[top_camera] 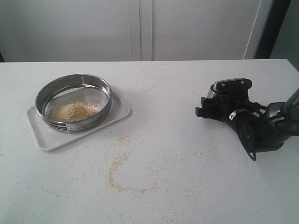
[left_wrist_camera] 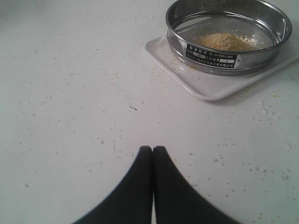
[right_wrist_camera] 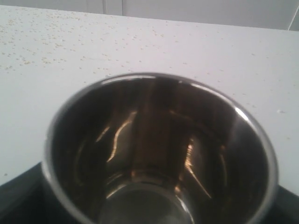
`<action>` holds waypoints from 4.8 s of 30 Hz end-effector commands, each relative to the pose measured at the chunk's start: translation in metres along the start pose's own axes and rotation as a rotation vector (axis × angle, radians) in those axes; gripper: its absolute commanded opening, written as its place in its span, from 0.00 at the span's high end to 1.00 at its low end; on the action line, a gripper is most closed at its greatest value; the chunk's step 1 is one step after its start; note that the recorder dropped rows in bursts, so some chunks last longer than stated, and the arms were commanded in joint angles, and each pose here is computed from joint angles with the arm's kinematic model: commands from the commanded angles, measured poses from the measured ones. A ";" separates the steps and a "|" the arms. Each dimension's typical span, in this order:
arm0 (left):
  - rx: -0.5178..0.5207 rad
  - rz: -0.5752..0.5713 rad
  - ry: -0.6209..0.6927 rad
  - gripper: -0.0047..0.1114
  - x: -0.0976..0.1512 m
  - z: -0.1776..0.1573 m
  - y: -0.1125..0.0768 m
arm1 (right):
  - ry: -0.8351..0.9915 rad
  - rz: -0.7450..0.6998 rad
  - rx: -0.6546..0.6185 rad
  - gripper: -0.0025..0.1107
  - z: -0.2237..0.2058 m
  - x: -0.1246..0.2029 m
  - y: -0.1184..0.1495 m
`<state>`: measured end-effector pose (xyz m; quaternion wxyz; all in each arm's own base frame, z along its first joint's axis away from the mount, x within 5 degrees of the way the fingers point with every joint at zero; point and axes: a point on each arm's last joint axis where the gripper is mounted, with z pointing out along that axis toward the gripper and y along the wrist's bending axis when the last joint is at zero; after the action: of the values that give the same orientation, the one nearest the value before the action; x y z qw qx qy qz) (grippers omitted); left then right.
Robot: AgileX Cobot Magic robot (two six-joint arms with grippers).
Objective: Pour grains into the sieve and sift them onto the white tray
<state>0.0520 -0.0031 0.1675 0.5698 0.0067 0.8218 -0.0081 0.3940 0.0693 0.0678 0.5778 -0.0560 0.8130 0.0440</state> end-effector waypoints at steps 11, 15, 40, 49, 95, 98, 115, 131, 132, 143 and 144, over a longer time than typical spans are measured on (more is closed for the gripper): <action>0.000 -0.011 0.000 0.96 0.001 0.000 0.000 | -0.016 -0.018 0.007 0.18 0.002 0.002 -0.002; 0.000 -0.011 0.000 0.96 0.001 0.000 0.000 | -0.030 -0.018 0.005 0.18 0.002 0.001 -0.001; 0.000 -0.011 0.000 0.96 0.001 0.000 0.000 | -0.162 0.001 -0.003 0.18 -0.038 -0.102 0.000; 0.000 -0.011 0.000 0.96 0.001 0.000 0.000 | -0.109 -0.016 -0.022 0.44 -0.078 -0.150 0.001; 0.000 -0.011 0.000 0.96 0.001 0.000 0.000 | 0.495 0.063 -0.062 0.98 -0.215 -0.177 0.003; 0.000 -0.011 0.000 0.96 0.001 0.000 0.000 | 0.548 0.063 -0.065 0.98 -0.220 -0.173 0.004; 0.000 -0.011 0.000 0.96 0.001 0.000 0.000 | 0.586 0.045 -0.067 0.98 -0.256 -0.172 0.002; 0.000 -0.011 0.000 0.96 0.001 0.000 0.000 | 0.538 0.079 0.035 0.98 -0.280 -0.172 -0.018; 0.000 -0.011 0.000 0.96 0.001 0.000 0.000 | 0.523 0.069 0.041 0.98 -0.284 -0.171 -0.019; 0.000 -0.011 0.000 0.96 0.001 0.000 0.000 | 0.352 0.057 0.046 0.98 -0.322 -0.156 -0.017; 0.000 -0.011 0.000 0.96 0.001 0.000 0.000 | 0.332 0.056 0.046 0.98 -0.325 -0.154 -0.017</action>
<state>0.0520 -0.0031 0.1675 0.5698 0.0067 0.8218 -0.0081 0.1514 0.0166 0.3196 0.4070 -0.0305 0.9123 0.0350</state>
